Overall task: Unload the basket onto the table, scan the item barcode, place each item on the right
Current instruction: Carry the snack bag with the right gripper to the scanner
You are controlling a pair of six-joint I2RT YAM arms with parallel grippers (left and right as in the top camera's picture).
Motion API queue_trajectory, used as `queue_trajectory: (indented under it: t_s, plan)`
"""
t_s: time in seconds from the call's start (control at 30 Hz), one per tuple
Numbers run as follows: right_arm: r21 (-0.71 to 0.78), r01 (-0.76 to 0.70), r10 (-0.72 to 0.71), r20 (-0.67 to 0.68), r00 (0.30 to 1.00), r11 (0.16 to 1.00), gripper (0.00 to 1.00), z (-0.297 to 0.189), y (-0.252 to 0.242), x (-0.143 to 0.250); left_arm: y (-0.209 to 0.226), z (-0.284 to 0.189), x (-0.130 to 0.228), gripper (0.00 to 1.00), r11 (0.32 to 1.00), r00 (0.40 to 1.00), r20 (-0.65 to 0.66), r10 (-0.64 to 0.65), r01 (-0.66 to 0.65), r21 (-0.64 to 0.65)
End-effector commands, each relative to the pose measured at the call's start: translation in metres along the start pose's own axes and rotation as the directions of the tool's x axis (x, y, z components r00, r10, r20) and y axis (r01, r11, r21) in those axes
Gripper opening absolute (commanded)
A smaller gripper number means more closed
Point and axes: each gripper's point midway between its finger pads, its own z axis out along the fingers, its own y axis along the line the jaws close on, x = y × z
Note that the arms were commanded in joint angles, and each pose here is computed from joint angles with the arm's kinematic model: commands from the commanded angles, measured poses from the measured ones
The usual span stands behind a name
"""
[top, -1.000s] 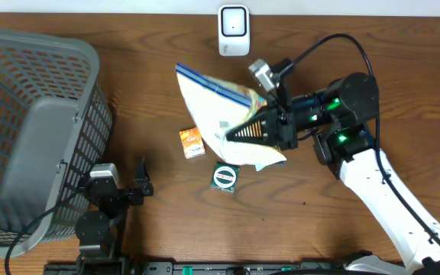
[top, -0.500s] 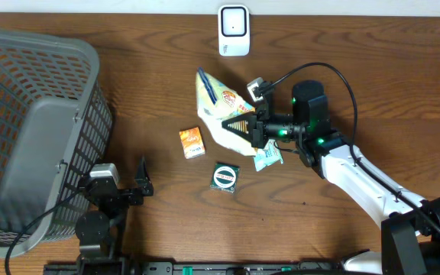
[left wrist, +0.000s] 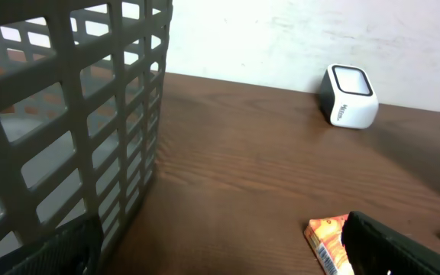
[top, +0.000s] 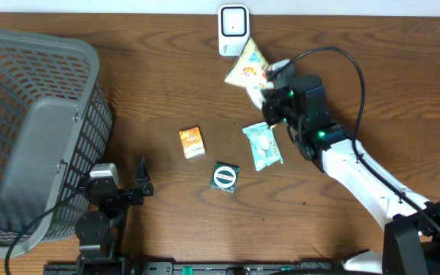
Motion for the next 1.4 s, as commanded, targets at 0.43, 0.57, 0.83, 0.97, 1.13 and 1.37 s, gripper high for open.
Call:
queue_trajectory:
  t_s: [0.43, 0.57, 0.83, 0.97, 1.13, 1.37]
  plan:
    - [0.391, 0.257, -0.28, 0.004, 0.96, 0.884, 0.01, 0.094, -0.065, -0.087, 0.002, 0.002, 0.015, 0.98, 1.0, 0.999, -0.042, -0.011, 0.011, -0.003]
    - [0.431, 0.291, -0.318, -0.008, 0.948, 0.854, 0.01, 0.126, -0.072, -0.097, 0.002, 0.002, 0.015, 0.98, 1.0, 0.999, -0.042, -0.011, 0.011, -0.003]
    - [0.509, 0.316, -0.345, -0.039, 0.938, 0.801, 0.01, 0.17, -0.087, -0.1, 0.002, 0.002, 0.015, 0.98, 1.0, 0.999, -0.042, -0.011, 0.011, -0.003]
    - [0.507, 0.31, -0.339, -0.038, 0.94, 0.804, 0.01, 0.176, -0.087, -0.096, 0.002, 0.002, 0.015, 0.98, 1.0, 0.999, -0.042, -0.011, 0.011, -0.003]
    - [0.543, 0.295, -0.328, -0.038, 0.944, 0.786, 0.01, 0.17, -0.093, -0.101, 0.002, 0.002, 0.015, 0.98, 1.0, 0.999, -0.042, -0.011, 0.011, -0.003]
    - [0.753, 0.261, -0.216, -0.161, 0.963, 0.603, 0.01, 0.13, -0.141, -0.096, 0.002, 0.002, 0.015, 0.98, 1.0, 0.999, -0.042, -0.011, 0.011, -0.003]
